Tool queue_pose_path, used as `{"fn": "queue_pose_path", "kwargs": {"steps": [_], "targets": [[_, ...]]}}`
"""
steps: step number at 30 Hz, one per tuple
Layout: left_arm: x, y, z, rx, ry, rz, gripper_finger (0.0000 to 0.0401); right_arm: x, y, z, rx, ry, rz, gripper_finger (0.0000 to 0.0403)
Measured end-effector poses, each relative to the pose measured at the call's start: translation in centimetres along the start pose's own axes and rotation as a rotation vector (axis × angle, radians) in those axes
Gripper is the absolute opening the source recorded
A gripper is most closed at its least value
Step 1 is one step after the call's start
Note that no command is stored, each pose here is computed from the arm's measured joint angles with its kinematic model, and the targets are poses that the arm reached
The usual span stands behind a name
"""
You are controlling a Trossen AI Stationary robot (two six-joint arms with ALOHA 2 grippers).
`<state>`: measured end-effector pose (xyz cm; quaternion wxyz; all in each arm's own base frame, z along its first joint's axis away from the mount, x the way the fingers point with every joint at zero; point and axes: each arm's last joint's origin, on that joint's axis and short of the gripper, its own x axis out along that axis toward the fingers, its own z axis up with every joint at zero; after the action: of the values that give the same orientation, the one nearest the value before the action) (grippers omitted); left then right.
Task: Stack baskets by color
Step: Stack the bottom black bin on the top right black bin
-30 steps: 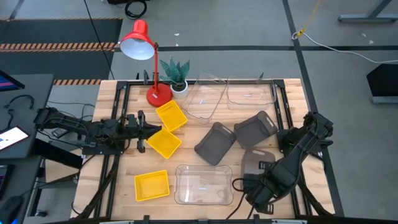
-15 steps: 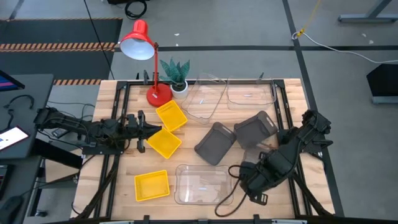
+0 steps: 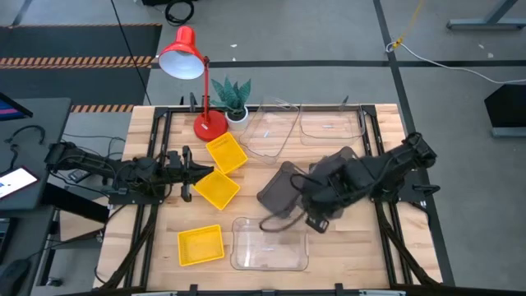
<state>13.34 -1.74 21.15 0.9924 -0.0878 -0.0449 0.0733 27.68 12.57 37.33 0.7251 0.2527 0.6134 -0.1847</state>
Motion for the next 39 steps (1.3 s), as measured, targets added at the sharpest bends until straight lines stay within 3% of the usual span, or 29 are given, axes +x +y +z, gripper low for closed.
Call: {"fn": "queue_pose_path", "kwargs": {"steps": [12, 17, 27, 39], "targets": [[0.0, 0.0, 0.0, -0.034, 0.002, 0.0, 0.0014, 0.2, -3.0, 4.4, 0.194, -0.033, -0.029, 0.0002], [0.0, 0.0, -0.3, -0.041, 0.03, 0.005, 0.0018, 1.7, -4.6, 5.2, 0.262, 0.036, -0.063, 0.0002], [0.0, 0.1, -0.5, 0.002, 0.053, 0.009, 0.0012, 2.9, -8.4, 4.7, 0.421, 0.088, -0.129, 0.0002], [0.0, 0.1, -0.7, 0.009, 0.07, 0.011, 0.0015, 4.4, -9.1, 4.4, 0.465, 0.124, -0.179, 0.0002]]}}
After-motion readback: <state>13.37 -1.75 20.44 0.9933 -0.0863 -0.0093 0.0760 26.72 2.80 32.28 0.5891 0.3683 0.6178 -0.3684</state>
